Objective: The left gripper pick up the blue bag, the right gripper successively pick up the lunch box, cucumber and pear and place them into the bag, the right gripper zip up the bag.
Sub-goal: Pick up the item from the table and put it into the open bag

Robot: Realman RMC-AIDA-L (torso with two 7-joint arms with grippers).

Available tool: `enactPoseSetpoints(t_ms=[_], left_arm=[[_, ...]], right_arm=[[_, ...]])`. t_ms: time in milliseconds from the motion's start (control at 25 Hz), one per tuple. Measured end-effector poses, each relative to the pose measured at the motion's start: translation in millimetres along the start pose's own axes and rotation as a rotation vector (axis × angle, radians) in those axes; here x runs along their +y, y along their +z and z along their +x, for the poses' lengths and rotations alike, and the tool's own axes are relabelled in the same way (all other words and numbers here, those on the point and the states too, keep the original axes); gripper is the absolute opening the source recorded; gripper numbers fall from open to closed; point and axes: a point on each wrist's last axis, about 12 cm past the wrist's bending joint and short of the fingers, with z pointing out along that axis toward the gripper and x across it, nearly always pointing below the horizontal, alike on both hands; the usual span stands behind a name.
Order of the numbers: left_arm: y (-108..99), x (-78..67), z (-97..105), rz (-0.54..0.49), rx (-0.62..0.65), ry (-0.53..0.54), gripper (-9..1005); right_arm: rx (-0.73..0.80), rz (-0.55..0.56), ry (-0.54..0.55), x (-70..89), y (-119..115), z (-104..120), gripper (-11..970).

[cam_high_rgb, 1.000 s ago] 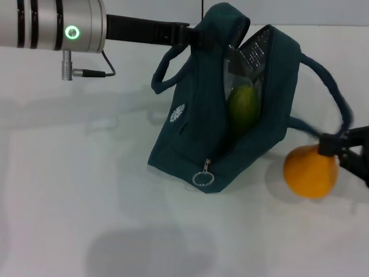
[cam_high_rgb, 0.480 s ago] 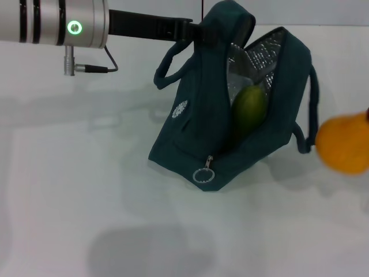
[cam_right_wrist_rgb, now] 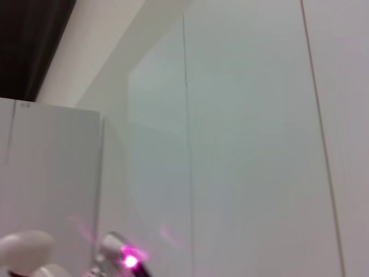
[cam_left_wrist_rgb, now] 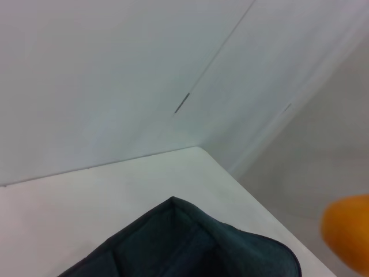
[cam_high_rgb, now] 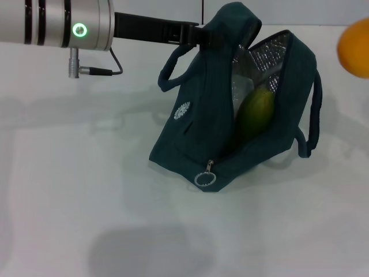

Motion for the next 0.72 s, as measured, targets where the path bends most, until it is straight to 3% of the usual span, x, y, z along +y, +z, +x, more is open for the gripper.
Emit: enactPoseSetpoints(t_ms=[440, 720], left_arm=[[-2.3, 1.3, 1.4, -0.003, 0.003, 0.003, 56], [0.8, -0.2, 3.6, 0.005, 0.003, -0.003, 56]], right_arm=[[0.079, 0.010, -0.046, -13.3, 59.6, 14.6, 60], [0.124, -0.033, -0.061, -13.4, 80.4, 18.3, 65]])
